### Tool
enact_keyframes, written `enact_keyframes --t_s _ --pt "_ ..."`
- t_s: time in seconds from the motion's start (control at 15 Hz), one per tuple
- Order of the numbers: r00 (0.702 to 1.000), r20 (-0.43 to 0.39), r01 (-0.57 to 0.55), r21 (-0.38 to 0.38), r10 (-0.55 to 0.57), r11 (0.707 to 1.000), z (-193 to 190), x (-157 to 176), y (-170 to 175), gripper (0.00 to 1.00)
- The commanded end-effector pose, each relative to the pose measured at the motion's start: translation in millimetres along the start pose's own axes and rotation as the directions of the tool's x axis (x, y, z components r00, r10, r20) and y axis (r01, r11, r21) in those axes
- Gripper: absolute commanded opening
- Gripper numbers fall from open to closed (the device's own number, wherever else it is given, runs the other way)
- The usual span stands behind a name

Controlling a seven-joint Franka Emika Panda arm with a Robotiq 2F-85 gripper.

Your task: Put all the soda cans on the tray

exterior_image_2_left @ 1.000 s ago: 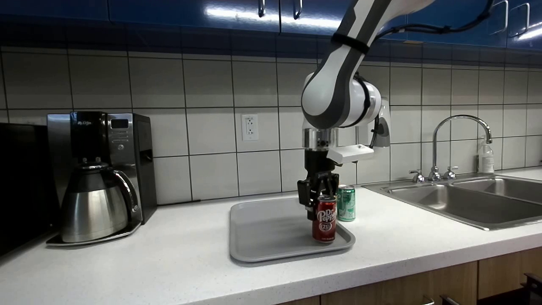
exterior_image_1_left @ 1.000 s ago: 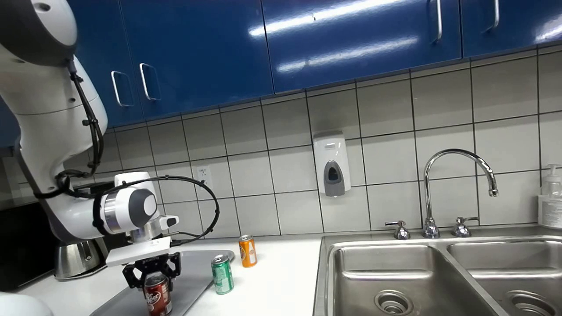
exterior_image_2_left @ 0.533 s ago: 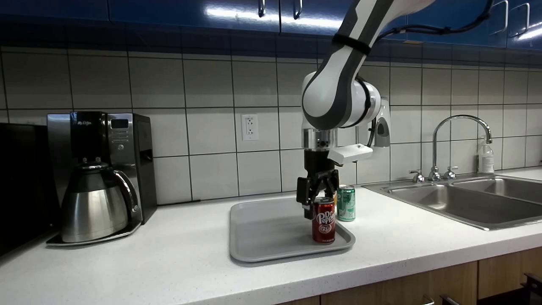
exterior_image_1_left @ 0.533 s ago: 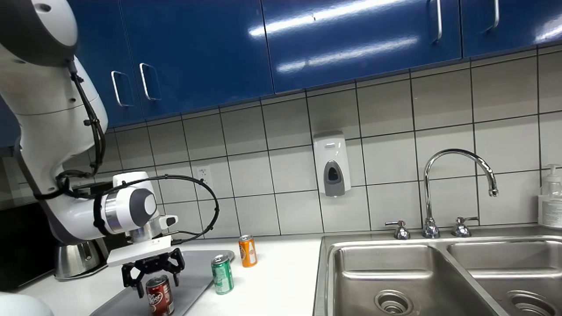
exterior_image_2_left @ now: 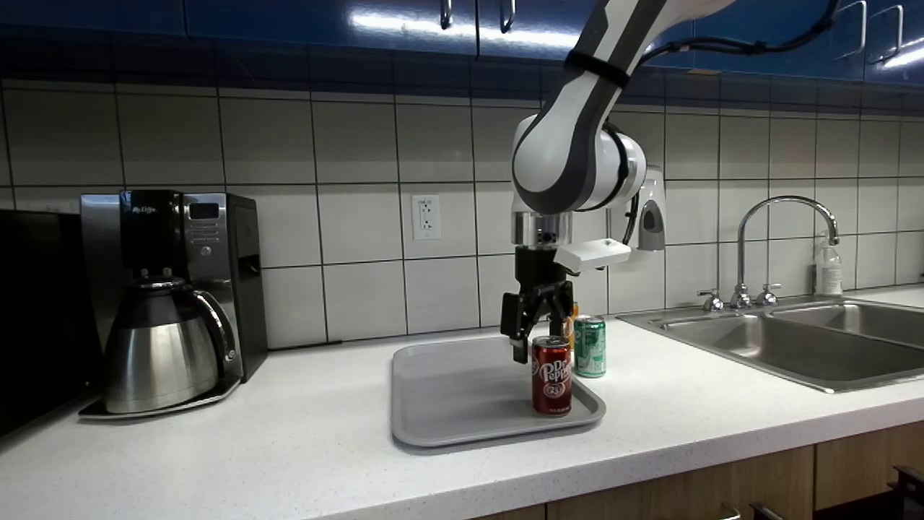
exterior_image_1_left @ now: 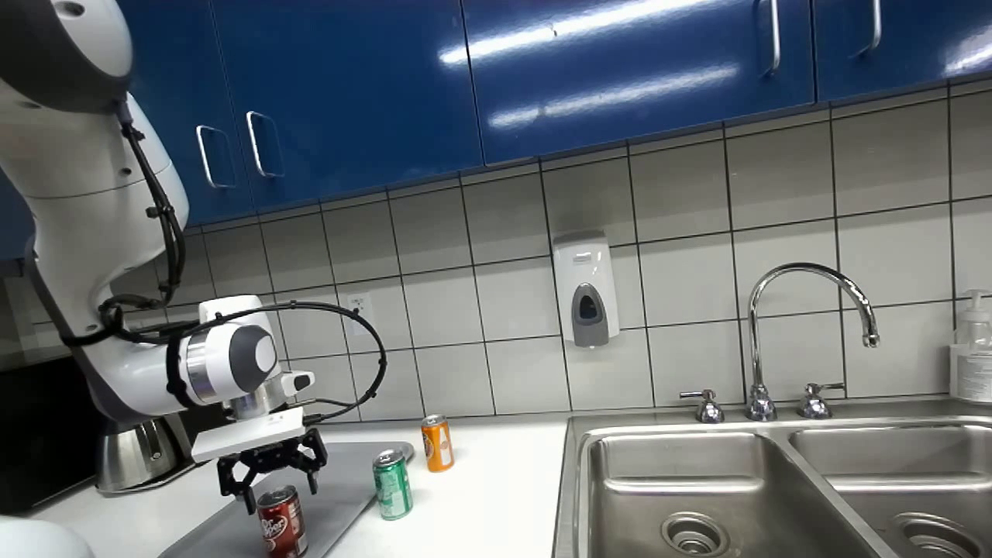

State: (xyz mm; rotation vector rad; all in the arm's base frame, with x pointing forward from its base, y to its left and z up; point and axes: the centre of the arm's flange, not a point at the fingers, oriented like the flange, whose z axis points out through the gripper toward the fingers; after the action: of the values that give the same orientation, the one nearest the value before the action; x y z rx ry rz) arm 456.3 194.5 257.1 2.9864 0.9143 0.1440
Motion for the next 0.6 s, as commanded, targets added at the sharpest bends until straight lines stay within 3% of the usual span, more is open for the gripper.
enact_keyframes --t_s 0.0,0.53 --pt "0.999 -0.032 -0.015 -0.014 0.015 1.000 -20 1 7 1.00" --pt "0.994 -0.081 -0.079 -0.041 0.075 0.996 -43 -2 33 1.00"
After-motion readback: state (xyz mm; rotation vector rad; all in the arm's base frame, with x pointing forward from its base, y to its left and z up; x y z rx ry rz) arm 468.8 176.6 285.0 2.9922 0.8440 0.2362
